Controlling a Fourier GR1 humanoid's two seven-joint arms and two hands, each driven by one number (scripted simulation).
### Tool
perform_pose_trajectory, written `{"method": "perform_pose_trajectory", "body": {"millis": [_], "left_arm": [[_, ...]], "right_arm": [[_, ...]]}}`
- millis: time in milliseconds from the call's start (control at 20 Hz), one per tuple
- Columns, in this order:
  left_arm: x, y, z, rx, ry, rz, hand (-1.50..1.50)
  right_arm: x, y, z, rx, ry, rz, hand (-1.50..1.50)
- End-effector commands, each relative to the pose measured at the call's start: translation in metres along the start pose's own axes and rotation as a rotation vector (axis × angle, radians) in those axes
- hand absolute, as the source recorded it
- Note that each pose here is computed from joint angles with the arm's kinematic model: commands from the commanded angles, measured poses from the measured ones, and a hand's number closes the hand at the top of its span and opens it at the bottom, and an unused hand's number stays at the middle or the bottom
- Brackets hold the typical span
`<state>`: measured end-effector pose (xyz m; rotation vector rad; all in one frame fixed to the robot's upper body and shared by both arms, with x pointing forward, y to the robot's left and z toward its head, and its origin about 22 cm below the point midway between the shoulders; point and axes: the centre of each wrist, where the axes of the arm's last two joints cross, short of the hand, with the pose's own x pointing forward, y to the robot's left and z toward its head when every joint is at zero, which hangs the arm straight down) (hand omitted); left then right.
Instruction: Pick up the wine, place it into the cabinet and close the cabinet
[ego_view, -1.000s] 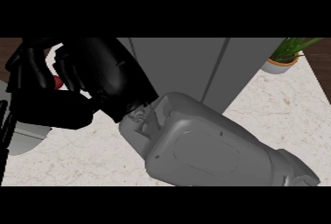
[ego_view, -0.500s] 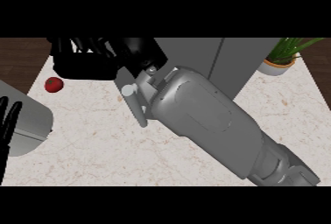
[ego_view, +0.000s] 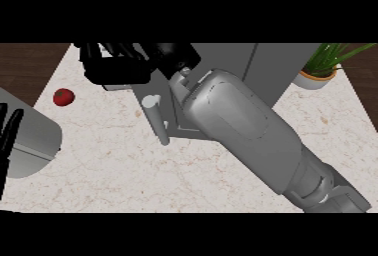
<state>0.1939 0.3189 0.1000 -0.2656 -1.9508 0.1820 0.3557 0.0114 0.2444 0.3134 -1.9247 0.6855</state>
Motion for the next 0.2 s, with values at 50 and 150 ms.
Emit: {"method": "perform_pose_trajectory", "body": {"millis": [50, 150], "left_arm": [[0.003, 0.012, -0.008, 0.015, 0.002, -0.009, -1.5], [-0.014, -0.012, 0.004, -0.006, 0.0, 0.024, -1.5]], "right_arm": [[-0.038, -0.052, 0.0, -0.158, 0.113, 0.079, 1.5], [-0.034, -0.048, -0.007, -0.167, 0.113, 0.081, 1.5]]}}
